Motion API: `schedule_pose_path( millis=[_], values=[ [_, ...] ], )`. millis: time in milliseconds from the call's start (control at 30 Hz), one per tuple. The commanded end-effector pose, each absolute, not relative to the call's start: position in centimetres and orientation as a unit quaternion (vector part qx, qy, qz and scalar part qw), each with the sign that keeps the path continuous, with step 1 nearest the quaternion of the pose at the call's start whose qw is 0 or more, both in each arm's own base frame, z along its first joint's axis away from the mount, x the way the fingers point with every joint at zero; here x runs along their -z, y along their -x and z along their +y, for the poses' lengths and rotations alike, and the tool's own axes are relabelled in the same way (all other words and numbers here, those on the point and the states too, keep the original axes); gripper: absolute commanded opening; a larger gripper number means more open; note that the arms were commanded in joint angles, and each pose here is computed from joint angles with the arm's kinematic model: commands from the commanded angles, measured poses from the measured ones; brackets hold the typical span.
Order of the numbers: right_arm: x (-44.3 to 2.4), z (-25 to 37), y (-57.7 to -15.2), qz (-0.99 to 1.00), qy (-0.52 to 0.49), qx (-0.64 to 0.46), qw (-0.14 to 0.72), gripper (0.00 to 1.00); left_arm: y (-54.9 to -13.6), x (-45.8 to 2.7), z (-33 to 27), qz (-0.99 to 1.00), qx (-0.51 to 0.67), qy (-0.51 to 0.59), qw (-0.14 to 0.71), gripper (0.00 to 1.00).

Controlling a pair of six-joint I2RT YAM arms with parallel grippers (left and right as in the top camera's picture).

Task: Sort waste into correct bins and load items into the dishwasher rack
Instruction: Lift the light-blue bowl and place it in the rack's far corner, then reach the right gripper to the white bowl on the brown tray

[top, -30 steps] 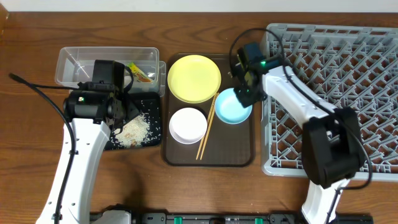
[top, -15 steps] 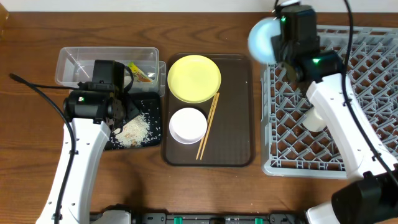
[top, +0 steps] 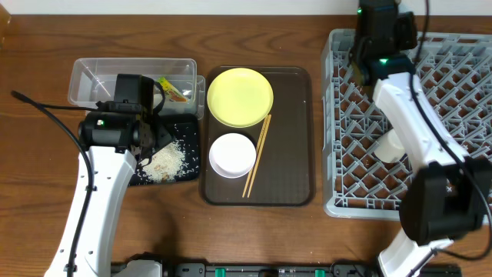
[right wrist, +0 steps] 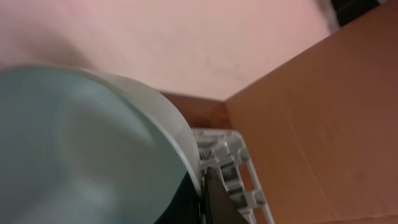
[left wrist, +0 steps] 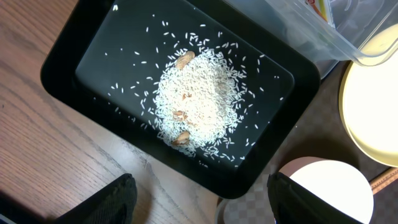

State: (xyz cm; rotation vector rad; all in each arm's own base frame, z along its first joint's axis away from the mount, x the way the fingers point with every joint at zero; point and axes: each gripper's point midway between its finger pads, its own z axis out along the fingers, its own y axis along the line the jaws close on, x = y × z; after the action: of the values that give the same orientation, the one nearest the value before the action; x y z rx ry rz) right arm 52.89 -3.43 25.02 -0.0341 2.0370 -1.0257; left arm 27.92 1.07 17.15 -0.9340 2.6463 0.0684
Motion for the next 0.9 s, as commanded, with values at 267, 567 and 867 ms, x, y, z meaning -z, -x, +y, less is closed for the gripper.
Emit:
schedule_pose_path(
  millis=[267, 567, 867],
  values=[
    [-18.8, -2.6, -53.3, 0.813, 0.04, 0.471, 0.341, 0.01, -28.0, -17.1, 1.5, 0.927, -0.034, 0.333, 0.169, 0.7],
    [-16.9, -0.8, -52.2, 0.827, 0.047, 0.456, 0.326, 0.01, -28.0, -17.1, 1.5, 0.927, -0.033, 0.333, 0.169, 0.7],
    [-12.8, 1.0, -48.4, 0.891, -0.019, 0.348, 0.29, 0.02, -28.1, -17.2, 1.5, 0.927, -0.033, 0.333, 0.169, 0.7]
  ],
)
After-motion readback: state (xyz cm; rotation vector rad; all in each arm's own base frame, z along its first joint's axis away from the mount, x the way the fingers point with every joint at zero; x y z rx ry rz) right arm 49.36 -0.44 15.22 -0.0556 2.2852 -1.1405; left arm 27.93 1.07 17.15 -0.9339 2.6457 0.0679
